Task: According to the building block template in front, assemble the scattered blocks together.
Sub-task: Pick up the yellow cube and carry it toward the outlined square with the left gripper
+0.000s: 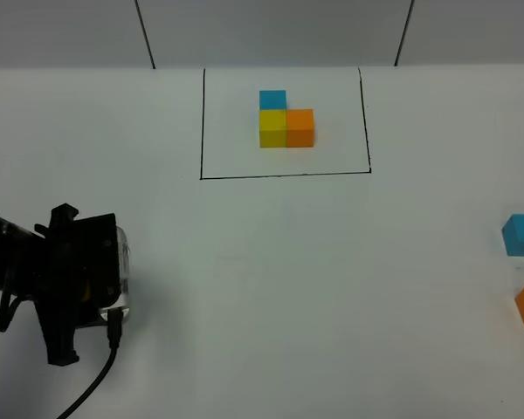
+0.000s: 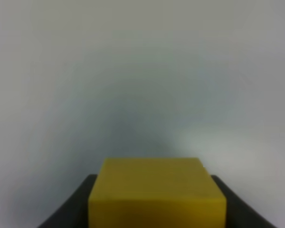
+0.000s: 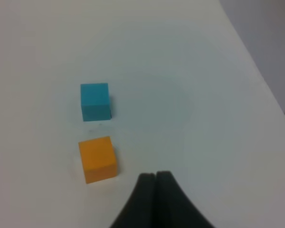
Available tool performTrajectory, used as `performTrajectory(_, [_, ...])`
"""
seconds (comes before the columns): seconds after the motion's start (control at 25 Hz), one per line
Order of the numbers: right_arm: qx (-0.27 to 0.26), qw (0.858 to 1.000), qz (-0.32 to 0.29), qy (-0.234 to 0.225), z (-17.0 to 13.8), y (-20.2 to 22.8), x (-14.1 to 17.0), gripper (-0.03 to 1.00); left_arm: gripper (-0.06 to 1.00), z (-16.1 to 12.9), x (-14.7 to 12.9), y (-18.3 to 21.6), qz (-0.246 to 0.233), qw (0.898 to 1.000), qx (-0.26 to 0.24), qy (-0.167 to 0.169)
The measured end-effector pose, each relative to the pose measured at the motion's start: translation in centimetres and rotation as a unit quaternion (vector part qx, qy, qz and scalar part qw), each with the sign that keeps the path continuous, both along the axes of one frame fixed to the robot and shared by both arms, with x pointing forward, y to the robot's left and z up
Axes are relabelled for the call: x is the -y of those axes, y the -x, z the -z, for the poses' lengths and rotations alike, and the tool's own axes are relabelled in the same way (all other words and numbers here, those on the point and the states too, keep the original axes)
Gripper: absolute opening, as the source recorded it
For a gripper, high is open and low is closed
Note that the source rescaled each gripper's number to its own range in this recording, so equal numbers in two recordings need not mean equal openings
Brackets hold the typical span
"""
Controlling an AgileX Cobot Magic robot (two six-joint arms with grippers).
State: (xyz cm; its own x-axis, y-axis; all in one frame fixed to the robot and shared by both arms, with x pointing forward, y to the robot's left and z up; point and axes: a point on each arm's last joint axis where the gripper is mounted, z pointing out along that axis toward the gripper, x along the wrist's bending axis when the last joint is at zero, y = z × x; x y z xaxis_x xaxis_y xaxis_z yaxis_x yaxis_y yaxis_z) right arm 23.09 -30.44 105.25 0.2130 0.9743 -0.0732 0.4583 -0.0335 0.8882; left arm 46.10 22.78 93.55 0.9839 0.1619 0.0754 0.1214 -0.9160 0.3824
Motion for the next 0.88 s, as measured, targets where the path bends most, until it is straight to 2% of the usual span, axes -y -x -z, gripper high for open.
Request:
performTrajectory(0.16, [0.0, 1.0, 0.0, 0.0, 0.0, 0.0, 0.0, 0.0, 0.5, -0.1, 0.2, 0.0, 0.024, 1.0, 0.009, 0.006])
performTrajectory(0.52, [0.0, 1.0, 0.0, 0.0, 0.0, 0.0, 0.0, 0.0, 0.5, -0.1, 0.1, -0.1, 0.023, 1.0, 0.016, 0.005])
performTrajectory(0.68, [0.0, 1.0, 0.0, 0.0, 0.0, 0.0, 0.0, 0.0, 0.5, -0.6, 0.7, -0.6, 0.009, 0.999, 0.023, 0.025])
performTrajectory(0.88, [0.0, 1.0, 0.0, 0.0, 0.0, 0.0, 0.0, 0.0, 0.5, -1.9, 1.7, -1.7, 0.015, 0.998, 0.049, 0.038])
